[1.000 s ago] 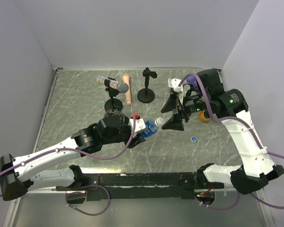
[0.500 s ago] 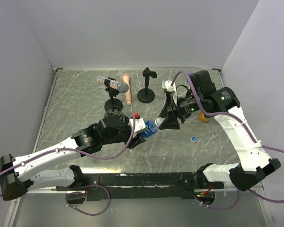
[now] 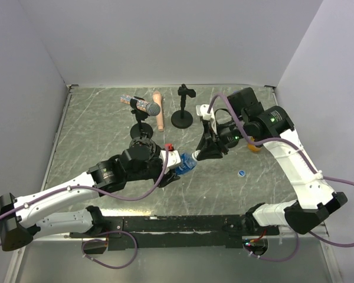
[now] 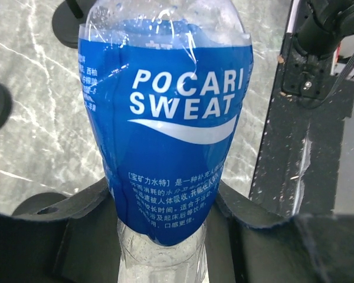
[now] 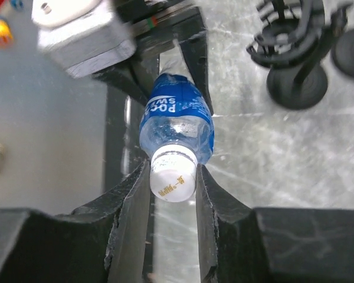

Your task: Unscrew the bottle caps

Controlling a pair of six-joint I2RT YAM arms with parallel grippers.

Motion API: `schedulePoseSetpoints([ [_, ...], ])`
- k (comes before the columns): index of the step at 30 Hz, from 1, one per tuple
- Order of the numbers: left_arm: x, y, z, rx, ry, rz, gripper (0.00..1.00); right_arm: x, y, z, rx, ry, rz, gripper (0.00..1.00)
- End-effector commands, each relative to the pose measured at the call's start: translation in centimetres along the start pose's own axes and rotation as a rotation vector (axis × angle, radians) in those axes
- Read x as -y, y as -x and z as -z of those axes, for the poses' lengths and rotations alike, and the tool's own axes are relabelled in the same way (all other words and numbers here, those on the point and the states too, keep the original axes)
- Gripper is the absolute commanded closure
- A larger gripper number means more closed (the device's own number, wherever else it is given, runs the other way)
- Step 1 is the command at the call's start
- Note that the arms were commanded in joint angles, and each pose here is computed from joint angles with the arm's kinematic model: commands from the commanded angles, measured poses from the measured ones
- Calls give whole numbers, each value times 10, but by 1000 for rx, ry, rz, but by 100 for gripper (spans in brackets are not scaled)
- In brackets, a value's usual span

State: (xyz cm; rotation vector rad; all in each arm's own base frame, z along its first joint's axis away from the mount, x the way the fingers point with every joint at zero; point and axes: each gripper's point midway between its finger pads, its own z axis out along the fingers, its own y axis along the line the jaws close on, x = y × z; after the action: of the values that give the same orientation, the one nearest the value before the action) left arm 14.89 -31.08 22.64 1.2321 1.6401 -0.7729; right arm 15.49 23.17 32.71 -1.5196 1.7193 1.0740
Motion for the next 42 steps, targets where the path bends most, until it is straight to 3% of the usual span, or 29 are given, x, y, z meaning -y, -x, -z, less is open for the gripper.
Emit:
schedulePoseSetpoints([
  [1, -8, 34, 15, 127, 37, -100, 95, -50, -7, 7, -34, 185, 243, 100],
  [9, -27, 40, 25, 120, 131, -245, 96, -46, -71, -2, -254, 181, 794, 100],
  [14, -35, 38, 21, 74, 147, -320, 96, -21, -74, 0, -361, 116, 1034, 100],
  [18, -38, 36, 15, 43, 143, -350, 97, -14, -72, 4, -373, 39, 1315, 100],
  [22, -35, 39, 10, 53, 118, -366, 97, -8, -95, -10, -389, -10, 1711, 100],
  [24, -35, 40, 7, 49, 113, -369, 97, -10, -87, -19, -320, -115, 1940, 100],
  [26, -34, 40, 7, 51, 109, -369, 97, -17, -80, -24, -246, -182, 2055, 100],
  [28, -33, 38, 7, 54, 105, -364, 97, -25, -72, -20, -197, -184, 2029, 96],
  [29, -32, 37, 7, 52, 101, -360, 97, -25, -69, -17, -189, -179, 1975, 85],
  [30, -30, 35, 7, 52, 96, -354, 97, -24, -67, -15, -198, -174, 1927, 74],
  [32, -29, 30, 8, 48, 94, -341, 97, -24, -64, -8, -198, -177, 1826, 31],
  [34, -27, 23, 8, 42, 85, -323, 97, -30, -66, -5, -173, -170, 1746, 6],
  [35, -25, 21, 8, 42, 80, -315, 97, -37, -64, -3, -123, -172, 1679, 1],
  [38, -19, 13, 6, 36, 54, -276, 97, -60, -51, 2, 36, -161, 1453, 1],
  [42, -12, 1, 2, 18, 30, -203, 98, -64, -2, 20, 162, -215, 864, 1],
])
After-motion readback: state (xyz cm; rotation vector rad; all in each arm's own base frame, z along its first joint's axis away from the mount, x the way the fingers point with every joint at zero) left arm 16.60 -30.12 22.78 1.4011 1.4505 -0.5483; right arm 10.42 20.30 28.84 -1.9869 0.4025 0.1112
